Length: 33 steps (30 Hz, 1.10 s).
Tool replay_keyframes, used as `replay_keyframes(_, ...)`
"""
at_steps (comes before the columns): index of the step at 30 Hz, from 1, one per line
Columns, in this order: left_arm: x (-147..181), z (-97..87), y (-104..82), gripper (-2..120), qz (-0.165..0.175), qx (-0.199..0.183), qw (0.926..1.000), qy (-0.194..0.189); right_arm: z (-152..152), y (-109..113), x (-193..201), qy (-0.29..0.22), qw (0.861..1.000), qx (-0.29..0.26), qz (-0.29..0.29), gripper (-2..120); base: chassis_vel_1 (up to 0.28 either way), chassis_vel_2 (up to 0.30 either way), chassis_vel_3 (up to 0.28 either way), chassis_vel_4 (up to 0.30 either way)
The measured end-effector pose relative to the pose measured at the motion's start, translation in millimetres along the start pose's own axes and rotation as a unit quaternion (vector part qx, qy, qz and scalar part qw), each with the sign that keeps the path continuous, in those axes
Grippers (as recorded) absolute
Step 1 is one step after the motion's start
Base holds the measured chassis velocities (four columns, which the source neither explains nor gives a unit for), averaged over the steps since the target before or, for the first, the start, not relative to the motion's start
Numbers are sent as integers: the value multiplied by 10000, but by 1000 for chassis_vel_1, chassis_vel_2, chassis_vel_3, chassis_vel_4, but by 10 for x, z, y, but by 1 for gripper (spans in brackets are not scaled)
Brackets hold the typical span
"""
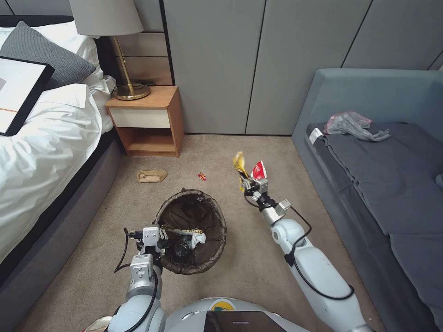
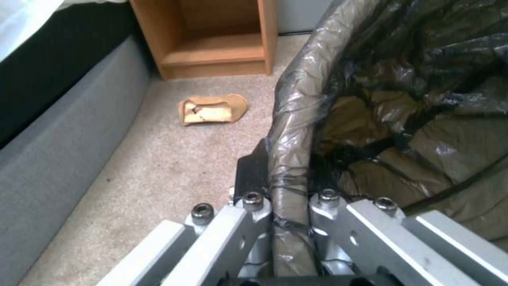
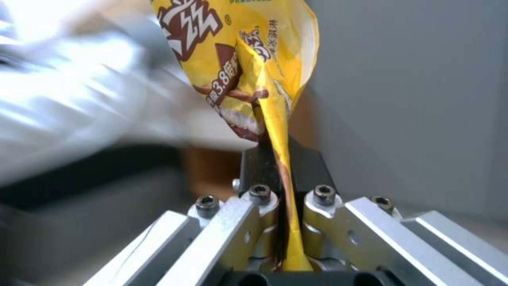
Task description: Pick up the trash bin, then pick up the garbage from the floor and place it into the trash bin.
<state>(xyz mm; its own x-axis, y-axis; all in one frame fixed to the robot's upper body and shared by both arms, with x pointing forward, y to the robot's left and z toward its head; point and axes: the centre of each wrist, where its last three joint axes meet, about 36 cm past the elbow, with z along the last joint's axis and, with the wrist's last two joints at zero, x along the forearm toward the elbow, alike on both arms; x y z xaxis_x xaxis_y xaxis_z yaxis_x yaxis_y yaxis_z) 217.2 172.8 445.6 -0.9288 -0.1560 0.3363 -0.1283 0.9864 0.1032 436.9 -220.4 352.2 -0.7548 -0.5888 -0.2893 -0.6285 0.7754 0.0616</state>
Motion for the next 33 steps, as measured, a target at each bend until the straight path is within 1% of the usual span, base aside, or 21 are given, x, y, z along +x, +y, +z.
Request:
replay_keyframes(1,-6,8,-10,0,17,2,10000,9,-147,137,-2,-198,9989,31,-417,0,0,0,0,0)
replay_keyframes(2,-11,13,-17,0,29,4,10000,15,-233,242,6,-276,9973,46,-672,0,0,0,0,0)
replay_keyframes(3,-20,12,-23,0,42,10,10000,11,-321,414,46,-292,9943,79,-1025,0,0,0,0,0)
replay_keyframes(4,-20,12,-23,0,42,10,10000,11,-321,414,46,-292,9943,79,-1025,0,0,0,0,0)
replay_keyframes(5,-25,8,-24,0,47,17,10000,7,-339,479,66,-271,9932,84,-1132,0,0,0,0,0)
replay_keyframes(7,-47,-9,-32,0,66,54,10000,-5,-347,722,160,-71,9884,83,-1513,0,0,0,0,0)
replay_keyframes(9,-49,-9,-35,0,70,58,10000,-5,-342,745,171,-36,9877,87,-1558,0,0,0,0,0)
replay_keyframes(11,-62,-4,-57,0,100,64,9999,-6,-270,856,234,184,9839,104,-1777,0,0,0,0,0)
replay_keyframes(12,-62,-4,-57,0,100,64,9999,-6,-270,856,234,184,9839,104,-1777,0,0,0,0,0)
replay_keyframes(14,-77,-20,-78,0,113,91,9999,-28,-141,935,303,394,9819,51,-1852,0,0,0,0,0)
replay_keyframes(17,-80,-23,-82,0,117,97,9999,-34,-54,990,347,513,9812,-7,-1862,0,0,0,0,0)
replay_keyframes(19,-79,-22,-82,0,123,93,9999,-32,117,1105,422,720,9792,-106,-1893,0,0,0,0,0)
replay_keyframes(20,-79,-22,-82,0,123,93,9999,-32,117,1105,422,720,9792,-106,-1893,0,0,0,0,0)
replay_keyframes(23,-79,-24,-73,0,119,88,9999,-35,272,1186,455,874,9789,-148,-1840,-1,0,0,0,0)
replay_keyframes(24,-79,-24,-73,0,119,88,9999,-35,272,1186,455,874,9789,-148,-1840,-1,0,0,0,0)
replay_keyframes(27,-70,-33,-62,0,111,95,9999,-43,384,1193,472,962,9786,-70,-1820,13,0,0,0,0)
replay_keyframes(28,-70,-33,-62,0,111,95,9999,-43,384,1193,472,962,9786,-70,-1820,13,0,0,0,0)
replay_keyframes(30,-71,-38,-65,0,108,109,9999,-49,400,1191,470,967,9785,-56,-1820,23,0,0,0,0)
replay_keyframes(31,-71,-38,-65,0,108,109,9999,-49,400,1191,470,967,9785,-56,-1820,23,0,0,0,0)
replay_keyframes(33,-73,-45,-77,0,115,131,9998,-59,404,1183,462,961,9785,-30,-1824,32,0,0,0,0)
